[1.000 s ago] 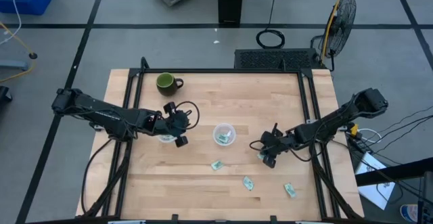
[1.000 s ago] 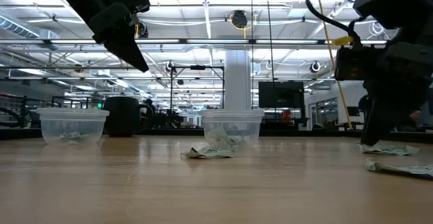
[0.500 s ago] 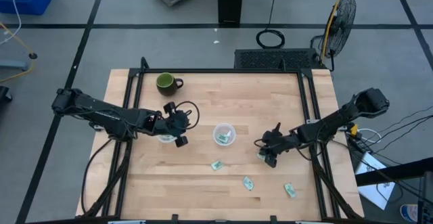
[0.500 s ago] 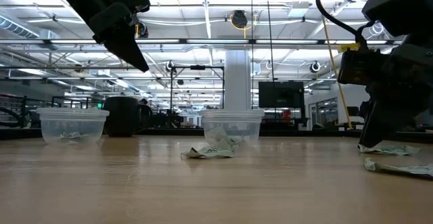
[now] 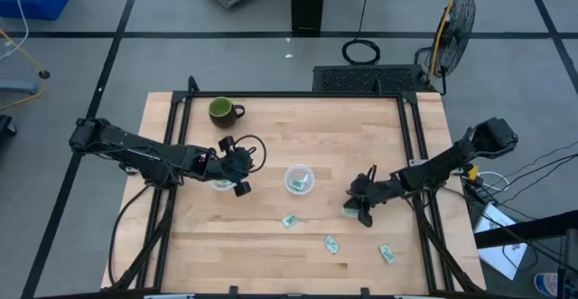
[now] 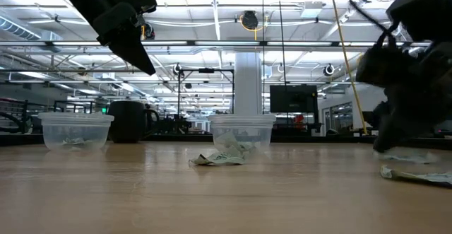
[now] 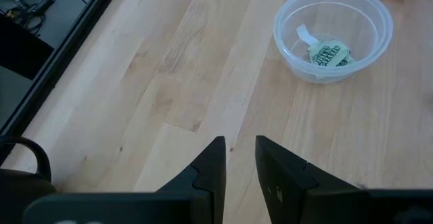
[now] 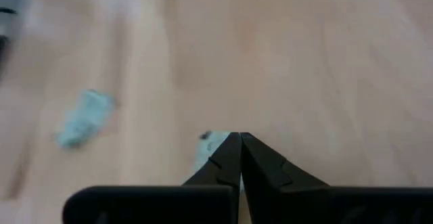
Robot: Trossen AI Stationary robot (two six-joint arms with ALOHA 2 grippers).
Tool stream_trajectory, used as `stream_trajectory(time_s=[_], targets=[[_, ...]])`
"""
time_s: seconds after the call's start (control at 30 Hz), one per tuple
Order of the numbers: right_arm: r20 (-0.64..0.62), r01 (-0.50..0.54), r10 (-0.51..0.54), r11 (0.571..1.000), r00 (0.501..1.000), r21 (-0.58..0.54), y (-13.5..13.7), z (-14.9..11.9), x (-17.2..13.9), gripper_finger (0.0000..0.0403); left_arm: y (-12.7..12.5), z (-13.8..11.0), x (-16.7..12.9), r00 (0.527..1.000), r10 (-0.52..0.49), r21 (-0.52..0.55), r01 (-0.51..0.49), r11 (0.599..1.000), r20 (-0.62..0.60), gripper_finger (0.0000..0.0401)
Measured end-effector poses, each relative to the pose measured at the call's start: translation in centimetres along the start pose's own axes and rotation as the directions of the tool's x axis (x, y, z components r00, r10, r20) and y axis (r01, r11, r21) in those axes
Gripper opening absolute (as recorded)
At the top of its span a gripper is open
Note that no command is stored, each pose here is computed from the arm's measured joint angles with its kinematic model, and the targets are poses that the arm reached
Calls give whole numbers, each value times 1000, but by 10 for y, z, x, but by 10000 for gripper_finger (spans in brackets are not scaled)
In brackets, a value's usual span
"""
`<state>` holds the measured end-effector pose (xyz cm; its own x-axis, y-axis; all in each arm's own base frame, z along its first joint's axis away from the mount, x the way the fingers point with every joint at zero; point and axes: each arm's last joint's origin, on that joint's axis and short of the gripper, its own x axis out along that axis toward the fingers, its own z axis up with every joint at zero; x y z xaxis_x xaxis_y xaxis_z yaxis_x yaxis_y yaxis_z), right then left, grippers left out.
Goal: Pick and place Stevia / Truvia into bins
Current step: Put the white stevia packet into the right transparent container
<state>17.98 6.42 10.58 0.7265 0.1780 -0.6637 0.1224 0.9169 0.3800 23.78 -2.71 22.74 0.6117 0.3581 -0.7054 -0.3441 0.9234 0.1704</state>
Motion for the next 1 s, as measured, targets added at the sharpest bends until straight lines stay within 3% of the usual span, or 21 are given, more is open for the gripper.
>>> stream_trajectory(time_s=[0.07, 0.13, 0.23, 0.33, 0.4, 0.47, 0.63, 0.77, 0.9, 1.0], targets=[[101, -22, 31, 996, 994, -91, 5, 9, -1, 2, 0, 0, 0, 1000, 0, 0, 0, 1000, 1, 88], [209, 20, 23, 980, 978, -199, 8, 17, -2, 1, 0, 0, 0, 1000, 0, 0, 0, 1000, 1, 88], [417, 207, -67, 931, 907, -301, 10, 31, -7, 1, 0, 0, 0, 1000, 0, -1, 0, 1000, 1, 88], [598, 406, -238, 899, 765, -162, 4, 47, -14, 1, 0, 0, 0, 1000, 2, 0, -2, 1000, 2, 88], [661, 428, -278, 901, 697, -72, -1, 58, -18, 1, 0, 0, 0, 1000, 17, -1, -17, 1000, 7, 88], [696, 388, -253, 921, 672, -40, -5, 66, -21, 1, 1, 1, 0, 999, 44, -1, -44, 999, 16, 88], [694, 295, -180, 954, 697, -50, -7, 90, -13, 0, 5, 2, 1, 996, 83, -14, -82, 996, 26, 88], [608, 273, -133, 951, 783, -143, -1, 112, 12, 0, 9, 4, 3, 995, 94, -39, -92, 995, 34, 88], [461, 321, -195, 923, 866, -213, 4, 129, 40, 0, 11, 8, 5, 994, 96, -68, -92, 993, 55, 88], [358, 354, -253, 901, 899, -250, 4, 135, 54, 0, 12, 9, 5, 994, 91, -78, -86, 993, 67, 88]])
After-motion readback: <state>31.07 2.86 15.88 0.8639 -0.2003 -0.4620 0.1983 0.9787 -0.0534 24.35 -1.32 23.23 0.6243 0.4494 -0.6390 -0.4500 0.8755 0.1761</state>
